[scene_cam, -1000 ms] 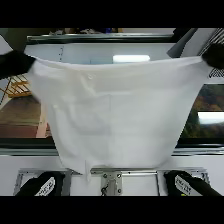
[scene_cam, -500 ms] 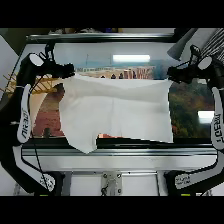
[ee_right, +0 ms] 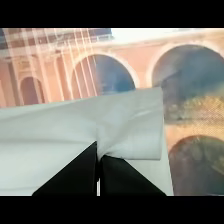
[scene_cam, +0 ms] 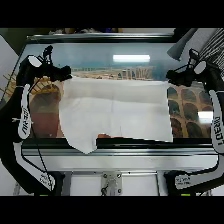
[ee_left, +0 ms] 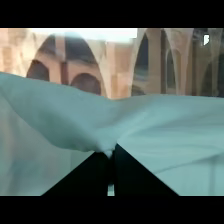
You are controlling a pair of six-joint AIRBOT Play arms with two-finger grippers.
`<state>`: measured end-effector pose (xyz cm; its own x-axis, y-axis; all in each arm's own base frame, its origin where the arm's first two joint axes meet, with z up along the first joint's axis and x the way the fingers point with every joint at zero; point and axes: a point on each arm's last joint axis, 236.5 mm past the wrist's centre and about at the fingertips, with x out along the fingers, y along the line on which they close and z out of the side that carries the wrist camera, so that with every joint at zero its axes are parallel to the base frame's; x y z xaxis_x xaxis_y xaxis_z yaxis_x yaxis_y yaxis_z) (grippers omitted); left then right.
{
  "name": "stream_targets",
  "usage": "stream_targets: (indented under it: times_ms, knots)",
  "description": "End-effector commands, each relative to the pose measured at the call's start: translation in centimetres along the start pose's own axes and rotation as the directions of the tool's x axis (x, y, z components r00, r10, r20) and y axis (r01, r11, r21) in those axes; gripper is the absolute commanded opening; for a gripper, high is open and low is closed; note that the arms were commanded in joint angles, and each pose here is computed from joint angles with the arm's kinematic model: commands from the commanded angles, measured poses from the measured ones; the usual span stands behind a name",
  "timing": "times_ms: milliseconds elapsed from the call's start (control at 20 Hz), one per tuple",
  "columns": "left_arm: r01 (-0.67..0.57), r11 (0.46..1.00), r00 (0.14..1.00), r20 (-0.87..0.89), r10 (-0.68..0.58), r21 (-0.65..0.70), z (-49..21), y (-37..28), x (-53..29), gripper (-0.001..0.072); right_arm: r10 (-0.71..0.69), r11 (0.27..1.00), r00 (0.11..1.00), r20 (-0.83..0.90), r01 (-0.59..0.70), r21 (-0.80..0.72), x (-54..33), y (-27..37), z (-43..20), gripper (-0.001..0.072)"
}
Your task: Fold the clothes and pants, and hang the long-sleeved shirts on hangers.
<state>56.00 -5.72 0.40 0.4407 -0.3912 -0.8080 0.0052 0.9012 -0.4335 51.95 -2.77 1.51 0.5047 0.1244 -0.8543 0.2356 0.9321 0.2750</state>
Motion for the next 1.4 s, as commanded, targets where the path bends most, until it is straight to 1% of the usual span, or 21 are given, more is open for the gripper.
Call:
stream_targets:
  times_ms: [0, 350, 500, 550, 600, 650, 700, 750, 800, 850, 900, 950, 1050, 1100, 1200, 1300, 1350]
  knots:
    - [-0.028, 1.000, 0.999, -0.027, 0.027, -0.007, -3.0, 1.9, -0.6, 0.0008, -0.057, 0.998, 0.997, -0.045, 0.056, -0.027, -0.3, -1.2, -3.7, 0.0004]
    - [-0.048, 0.998, 0.982, -0.184, 0.038, -0.047, -10.8, 3.9, 1.6, 0.0009, -0.079, 0.996, 0.976, -0.202, 0.068, -0.059, 1.9, -1.5, -13.0, 0.0006]
    - [-0.050, 0.997, 0.974, -0.225, 0.035, -0.063, -12.4, 4.2, 2.1, 0.0008, -0.071, 0.997, 0.967, -0.243, 0.059, -0.058, 2.3, -1.0, -14.7, 0.0010]
    - [-0.045, 0.997, 0.972, -0.232, 0.028, -0.068, -12.6, 4.0, 2.0, 0.0009, -0.067, 0.997, 0.965, -0.253, 0.055, -0.054, 2.2, -0.9, -15.0, 0.0022]
    - [-0.040, 0.997, 0.971, -0.240, 0.023, -0.068, -12.6, 3.8, 1.8, 0.0139, -0.051, 0.998, 0.964, -0.263, 0.042, -0.038, 2.1, -0.5, -15.2, 0.0123]
    - [-0.036, 0.997, 0.971, -0.238, 0.021, -0.061, -12.2, 3.6, 1.4, 0.0429, -0.037, 0.999, 0.963, -0.266, 0.031, -0.024, 2.0, -0.2, -15.2, 0.0410]
    - [-0.030, 0.998, 0.974, -0.226, 0.018, -0.051, -11.4, 3.1, 0.8, 0.0522, -0.028, 1.000, 0.965, -0.259, 0.024, -0.017, 1.4, 0.0, -14.9, 0.0545]
    - [-0.024, 0.999, 0.981, -0.195, 0.017, -0.032, -10.1, 2.5, -0.3, 0.0522, -0.019, 1.000, 0.970, -0.241, 0.016, -0.015, 0.4, 0.3, -14.2, 0.0475]
    - [-0.021, 1.000, 0.989, -0.146, 0.018, -0.016, -8.5, 1.9, -1.9, 0.0522, -0.014, 1.000, 0.978, -0.206, 0.011, -0.016, -1.2, 0.4, -13.2, 0.0455]
    - [-0.022, 1.000, 0.995, -0.101, 0.022, -0.004, -7.3, 1.3, -3.6, 0.0521, -0.012, 1.000, 0.984, -0.178, 0.010, -0.014, -3.0, 0.1, -12.5, 0.0456]
    - [-0.025, 1.000, 0.997, -0.067, 0.025, 0.001, -6.7, 0.6, -5.3, 0.0484, -0.014, 1.000, 0.986, -0.168, 0.011, -0.019, -5.2, -0.4, -12.3, 0.0458]
    - [-0.027, 1.000, 0.999, -0.045, 0.027, 0.007, -6.7, 0.3, -6.7, 0.0483, -0.028, 0.999, 0.984, -0.179, 0.023, -0.032, -7.0, -1.4, -12.9, 0.0466]
    - [-0.027, 1.000, 0.999, -0.042, 0.027, 0.009, -8.7, -0.4, -8.2, 0.0483, -0.084, 0.996, 0.968, -0.237, 0.087, 0.002, -10.0, -4.7, -16.1, 0.0466]
    - [-0.026, 1.000, 0.998, -0.061, 0.027, 0.003, -10.3, -0.6, -8.4, 0.0483, -0.091, 0.992, 0.958, -0.272, 0.111, 0.058, -10.8, -6.2, -18.3, 0.0466]
    - [-0.025, 1.000, 0.993, -0.118, 0.024, -0.007, -14.4, -0.8, -7.9, 0.0483, -0.102, 0.951, 0.932, -0.347, 0.194, 0.241, -11.5, -9.0, -24.0, 0.0467]
    - [-0.028, 0.999, 0.987, -0.160, 0.025, -0.017, -17.8, -0.8, -7.3, 0.0483, -0.079, 0.863, 0.919, -0.387, 0.257, 0.434, -11.0, -10.4, -29.4, 0.0467]
    - [-0.026, 0.999, 0.985, -0.168, 0.022, -0.023, -19.0, -0.8, -7.0, 0.0483, -0.053, 0.814, 0.921, -0.387, 0.264, 0.517, -10.4, -10.5, -31.4, 0.0467]
